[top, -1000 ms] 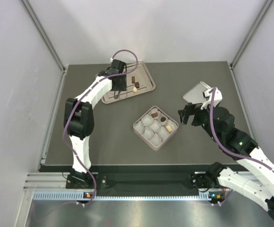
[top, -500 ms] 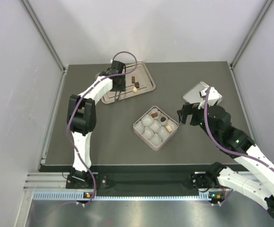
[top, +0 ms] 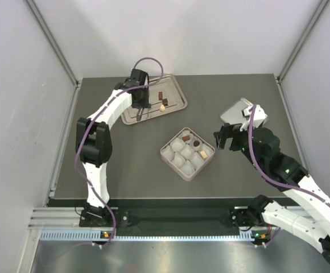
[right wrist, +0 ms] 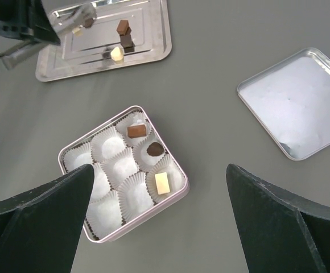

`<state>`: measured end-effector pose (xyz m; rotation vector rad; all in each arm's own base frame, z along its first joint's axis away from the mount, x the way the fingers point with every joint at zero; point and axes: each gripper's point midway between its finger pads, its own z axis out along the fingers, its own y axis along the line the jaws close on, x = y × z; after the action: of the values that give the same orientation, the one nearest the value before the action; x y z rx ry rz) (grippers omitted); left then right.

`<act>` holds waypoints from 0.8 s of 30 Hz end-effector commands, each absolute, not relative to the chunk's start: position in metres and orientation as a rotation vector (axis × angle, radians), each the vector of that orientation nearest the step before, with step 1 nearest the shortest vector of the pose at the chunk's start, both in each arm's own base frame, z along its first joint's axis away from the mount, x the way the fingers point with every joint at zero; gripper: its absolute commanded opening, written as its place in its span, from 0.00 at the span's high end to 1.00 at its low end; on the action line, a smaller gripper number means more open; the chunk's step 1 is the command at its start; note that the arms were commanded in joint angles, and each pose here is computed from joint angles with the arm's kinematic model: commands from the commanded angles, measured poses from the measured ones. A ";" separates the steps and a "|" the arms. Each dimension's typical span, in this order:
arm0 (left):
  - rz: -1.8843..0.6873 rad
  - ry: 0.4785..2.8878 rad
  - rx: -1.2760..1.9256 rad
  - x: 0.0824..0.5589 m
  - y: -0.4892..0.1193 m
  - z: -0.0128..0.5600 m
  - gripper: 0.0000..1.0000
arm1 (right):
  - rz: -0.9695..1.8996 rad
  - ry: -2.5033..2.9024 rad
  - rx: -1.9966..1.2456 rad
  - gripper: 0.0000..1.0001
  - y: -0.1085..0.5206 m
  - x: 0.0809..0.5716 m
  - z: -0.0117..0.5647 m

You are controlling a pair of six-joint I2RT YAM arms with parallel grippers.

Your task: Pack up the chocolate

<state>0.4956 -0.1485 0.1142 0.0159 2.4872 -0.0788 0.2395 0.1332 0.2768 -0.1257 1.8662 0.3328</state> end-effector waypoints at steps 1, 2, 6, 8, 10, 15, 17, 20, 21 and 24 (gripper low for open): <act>-0.189 2.336 0.050 0.486 -0.154 0.199 0.67 | 0.364 1.808 -0.083 0.00 0.130 0.241 0.296; -0.225 2.319 0.065 0.479 -0.158 0.212 0.67 | 0.362 1.805 -0.079 0.00 0.129 0.240 0.298; -0.289 2.320 0.147 0.447 -0.175 0.225 0.68 | 0.363 1.800 -0.074 0.00 0.127 0.238 0.303; -0.370 2.304 0.202 0.427 -0.188 0.238 0.68 | 0.366 1.798 -0.068 0.00 0.126 0.238 0.304; -0.414 2.302 0.267 0.403 -0.204 0.240 0.69 | 0.361 1.804 -0.066 0.00 0.125 0.238 0.303; -0.430 2.328 0.453 0.342 -0.244 0.225 0.69 | 0.367 1.815 -0.063 0.00 0.126 0.236 0.302; -0.432 2.331 0.479 0.326 -0.251 0.225 0.69 | 0.372 1.819 -0.061 0.00 0.126 0.235 0.302; -0.472 2.357 0.552 0.293 -0.266 0.215 0.69 | 0.374 1.822 -0.060 0.00 0.126 0.234 0.301; -0.476 2.360 0.560 0.287 -0.268 0.214 0.69 | 0.370 1.826 -0.058 0.00 0.125 0.235 0.300; -0.485 2.380 0.587 0.268 -0.271 0.207 0.69 | 0.371 1.826 -0.054 0.00 0.124 0.233 0.299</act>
<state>0.2794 -0.2738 0.1872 0.6177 2.4279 -0.4614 0.2333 0.1291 0.2740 -0.1064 1.8855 0.3407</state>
